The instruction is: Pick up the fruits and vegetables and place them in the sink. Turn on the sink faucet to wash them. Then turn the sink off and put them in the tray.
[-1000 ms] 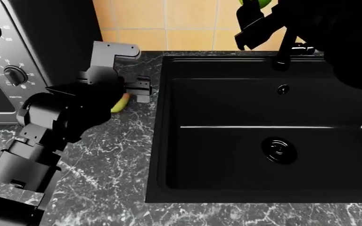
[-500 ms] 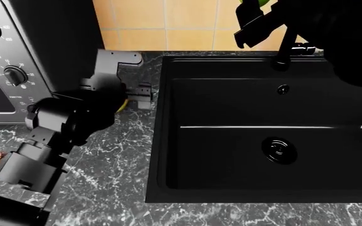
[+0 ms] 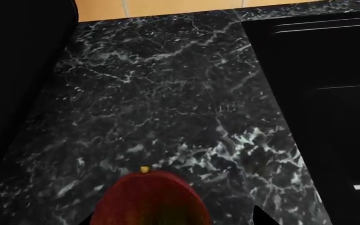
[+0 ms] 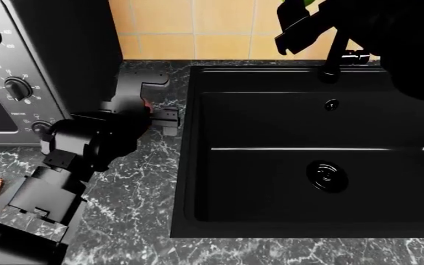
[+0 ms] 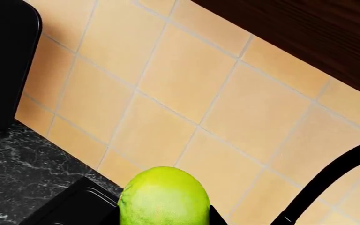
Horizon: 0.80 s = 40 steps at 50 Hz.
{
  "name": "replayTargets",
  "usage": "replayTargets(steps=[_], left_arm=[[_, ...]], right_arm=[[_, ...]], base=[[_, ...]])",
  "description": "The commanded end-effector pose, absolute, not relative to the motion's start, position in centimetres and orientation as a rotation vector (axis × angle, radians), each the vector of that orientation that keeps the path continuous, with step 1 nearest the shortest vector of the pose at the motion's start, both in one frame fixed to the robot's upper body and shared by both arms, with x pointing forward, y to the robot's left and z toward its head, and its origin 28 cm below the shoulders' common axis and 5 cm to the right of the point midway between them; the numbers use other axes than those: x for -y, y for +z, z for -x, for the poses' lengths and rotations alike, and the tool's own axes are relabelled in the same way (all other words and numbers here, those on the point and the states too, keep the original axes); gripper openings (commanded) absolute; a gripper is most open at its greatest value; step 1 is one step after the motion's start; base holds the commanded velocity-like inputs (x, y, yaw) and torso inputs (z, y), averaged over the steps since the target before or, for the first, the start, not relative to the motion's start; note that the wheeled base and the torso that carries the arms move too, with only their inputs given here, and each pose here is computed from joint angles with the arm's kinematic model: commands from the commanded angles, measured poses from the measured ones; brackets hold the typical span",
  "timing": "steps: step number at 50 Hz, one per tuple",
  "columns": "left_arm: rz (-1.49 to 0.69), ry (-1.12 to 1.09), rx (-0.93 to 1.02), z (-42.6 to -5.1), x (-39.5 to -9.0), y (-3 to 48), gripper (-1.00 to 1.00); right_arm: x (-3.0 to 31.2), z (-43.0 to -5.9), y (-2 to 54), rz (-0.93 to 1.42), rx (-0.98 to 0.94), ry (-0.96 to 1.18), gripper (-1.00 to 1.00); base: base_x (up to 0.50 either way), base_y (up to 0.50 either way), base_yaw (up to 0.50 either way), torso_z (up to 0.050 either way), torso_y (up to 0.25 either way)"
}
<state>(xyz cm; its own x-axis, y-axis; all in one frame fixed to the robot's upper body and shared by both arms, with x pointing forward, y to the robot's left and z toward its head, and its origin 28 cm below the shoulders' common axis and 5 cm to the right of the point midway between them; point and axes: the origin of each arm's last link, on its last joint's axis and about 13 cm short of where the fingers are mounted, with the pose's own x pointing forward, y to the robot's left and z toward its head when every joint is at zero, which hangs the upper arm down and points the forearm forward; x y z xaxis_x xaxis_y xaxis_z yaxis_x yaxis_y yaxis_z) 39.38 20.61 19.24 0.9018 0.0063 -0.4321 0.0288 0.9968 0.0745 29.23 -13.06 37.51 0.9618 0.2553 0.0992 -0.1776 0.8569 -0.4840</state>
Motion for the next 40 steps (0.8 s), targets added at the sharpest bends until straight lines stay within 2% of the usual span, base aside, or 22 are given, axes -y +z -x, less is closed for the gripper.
replayTargets(steps=[1,14,21,40], left_arm=[[-0.127,0.084,-0.567,-38.7,-23.5,16.2,-1.0],[-0.119,0.034,-0.433,-37.7,-23.4,18.7,-1.0],[-0.116,-0.011,-0.312,-36.4,-23.3,21.6,-1.0],[-0.169,-0.104,-0.12,-33.4,-21.7,27.0,-1.0]], right_arm=[[13.1,-29.1,37.8,0.5,0.172,0.22,-1.0],[13.2,-29.2,37.7,0.501,0.168,0.218,-1.0],[13.2,-29.4,37.5,0.498,0.162,0.217,-1.0],[13.1,-29.5,36.6,0.5,0.139,0.23,-1.0]], base=[[0.0,0.0,0.01,0.0,-0.01],[0.0,0.0,0.01,0.0,-0.001],[0.0,0.0,0.0,0.0,0.0],[0.0,0.0,0.0,0.0,0.0]])
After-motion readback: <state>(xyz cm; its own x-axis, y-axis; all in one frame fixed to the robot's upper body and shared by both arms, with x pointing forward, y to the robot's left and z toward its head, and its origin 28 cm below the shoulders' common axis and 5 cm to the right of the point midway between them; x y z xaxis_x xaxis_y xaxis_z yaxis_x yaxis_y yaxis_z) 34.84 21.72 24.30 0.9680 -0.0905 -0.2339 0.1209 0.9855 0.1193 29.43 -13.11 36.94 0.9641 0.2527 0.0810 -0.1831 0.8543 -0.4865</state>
